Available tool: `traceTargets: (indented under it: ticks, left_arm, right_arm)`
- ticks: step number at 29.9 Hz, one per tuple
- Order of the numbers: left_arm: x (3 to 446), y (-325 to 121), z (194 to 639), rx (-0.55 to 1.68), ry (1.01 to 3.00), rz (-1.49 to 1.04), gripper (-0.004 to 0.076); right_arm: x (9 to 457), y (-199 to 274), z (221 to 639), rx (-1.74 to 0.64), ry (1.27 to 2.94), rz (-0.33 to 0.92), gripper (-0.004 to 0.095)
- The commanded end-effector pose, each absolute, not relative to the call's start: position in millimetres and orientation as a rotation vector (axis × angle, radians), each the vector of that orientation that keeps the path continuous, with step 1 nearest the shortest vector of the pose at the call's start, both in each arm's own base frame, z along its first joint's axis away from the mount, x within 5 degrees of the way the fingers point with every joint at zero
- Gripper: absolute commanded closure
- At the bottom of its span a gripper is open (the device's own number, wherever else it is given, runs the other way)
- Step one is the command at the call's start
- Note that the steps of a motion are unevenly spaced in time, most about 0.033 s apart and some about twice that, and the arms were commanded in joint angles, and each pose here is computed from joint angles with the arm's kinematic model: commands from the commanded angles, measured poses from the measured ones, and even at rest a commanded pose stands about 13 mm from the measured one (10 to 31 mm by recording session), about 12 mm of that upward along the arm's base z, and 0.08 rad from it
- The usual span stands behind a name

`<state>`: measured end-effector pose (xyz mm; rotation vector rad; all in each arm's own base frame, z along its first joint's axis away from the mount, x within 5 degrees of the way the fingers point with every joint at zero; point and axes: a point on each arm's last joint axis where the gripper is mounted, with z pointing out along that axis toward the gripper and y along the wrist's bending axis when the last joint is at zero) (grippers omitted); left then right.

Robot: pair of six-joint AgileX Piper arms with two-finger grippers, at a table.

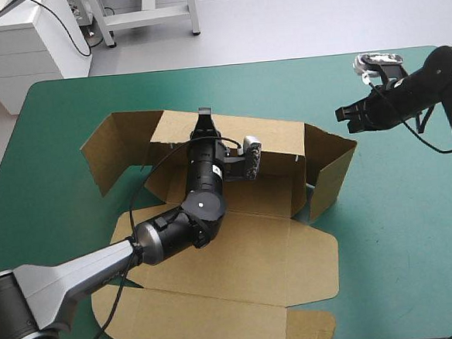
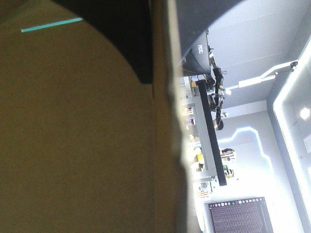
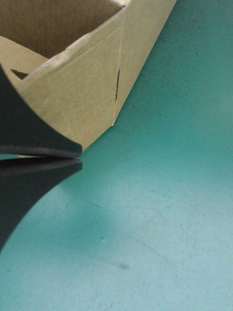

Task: Fold the box

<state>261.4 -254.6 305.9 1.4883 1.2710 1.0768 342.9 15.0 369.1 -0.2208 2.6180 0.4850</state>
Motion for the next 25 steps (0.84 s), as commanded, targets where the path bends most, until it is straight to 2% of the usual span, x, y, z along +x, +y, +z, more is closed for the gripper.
traceTargets:
  ticks: [1,8,17,25]
  left_arm:
    - [262.7,-245.7,330.2,1.367,1.268,1.169,0.0731]
    - [267.2,-249.3,320.6,1.377,1.290,1.202,0.0731]
    - [273.0,-252.8,342.2,1.263,1.358,1.189,0.0731]
    - [273.3,-251.1,344.2,1.248,1.376,1.201,0.0731]
  right_arm:
    - [332.4,17.7,392.1,-0.245,2.538,0.501,0.0923]
    - [332.5,19.1,392.9,-0.245,2.529,0.523,0.0923]
    - [337.7,17.6,394.2,-0.222,2.483,0.498,0.0923]
    - [340.6,17.2,393.3,-0.213,2.472,0.492,0.0923]
